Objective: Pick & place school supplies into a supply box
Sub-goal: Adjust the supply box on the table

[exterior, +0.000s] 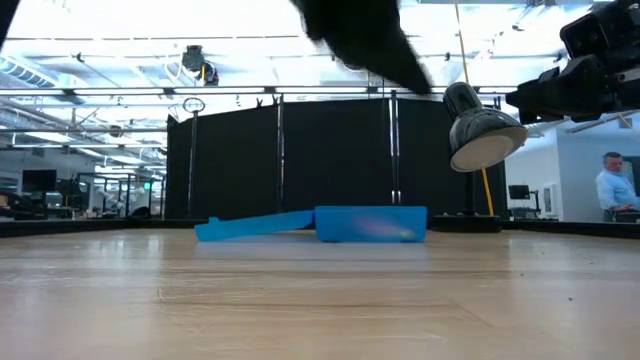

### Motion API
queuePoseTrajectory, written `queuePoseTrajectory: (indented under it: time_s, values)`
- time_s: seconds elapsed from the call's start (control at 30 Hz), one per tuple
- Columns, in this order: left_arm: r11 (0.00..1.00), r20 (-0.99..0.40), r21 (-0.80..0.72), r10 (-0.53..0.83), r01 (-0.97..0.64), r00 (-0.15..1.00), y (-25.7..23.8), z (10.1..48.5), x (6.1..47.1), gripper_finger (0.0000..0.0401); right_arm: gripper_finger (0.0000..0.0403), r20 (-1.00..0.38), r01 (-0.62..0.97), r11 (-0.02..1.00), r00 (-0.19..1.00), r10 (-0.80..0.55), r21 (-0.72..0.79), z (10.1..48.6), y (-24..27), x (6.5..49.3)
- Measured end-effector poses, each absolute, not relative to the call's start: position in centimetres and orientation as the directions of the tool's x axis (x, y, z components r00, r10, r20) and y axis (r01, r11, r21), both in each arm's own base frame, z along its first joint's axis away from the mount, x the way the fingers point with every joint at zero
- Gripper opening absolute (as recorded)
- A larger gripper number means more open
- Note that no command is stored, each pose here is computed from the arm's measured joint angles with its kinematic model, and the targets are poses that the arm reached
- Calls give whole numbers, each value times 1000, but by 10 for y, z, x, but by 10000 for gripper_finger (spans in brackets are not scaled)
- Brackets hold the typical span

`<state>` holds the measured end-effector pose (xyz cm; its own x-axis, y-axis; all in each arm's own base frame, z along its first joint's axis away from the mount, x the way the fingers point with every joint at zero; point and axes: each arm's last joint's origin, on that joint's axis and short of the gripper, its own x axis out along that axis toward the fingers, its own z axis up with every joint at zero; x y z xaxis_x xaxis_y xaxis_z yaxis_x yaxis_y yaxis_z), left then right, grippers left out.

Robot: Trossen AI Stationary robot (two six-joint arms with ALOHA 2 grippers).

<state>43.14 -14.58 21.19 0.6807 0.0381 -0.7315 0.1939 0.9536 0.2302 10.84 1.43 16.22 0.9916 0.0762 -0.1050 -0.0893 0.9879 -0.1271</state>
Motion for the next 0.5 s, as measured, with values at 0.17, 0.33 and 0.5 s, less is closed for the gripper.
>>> queuePoseTrajectory:
  time_s: [0.17, 0.33, 0.5]
  values:
    - [927, -653, 343, 118, 154, 748, -156, 259, 400, 0, 0, -104, -89, 989, 992, 77, -117, 162, 14, 108]
    - [925, -580, 377, 202, 40, 789, -139, 271, 370, 0, 0, -100, -130, 988, 988, 122, -86, 163, 16, 109]
    - [946, -563, 305, 272, -110, 780, -104, 246, 359, 1, 0, -100, -135, 987, 987, 126, -91, 163, 16, 109]
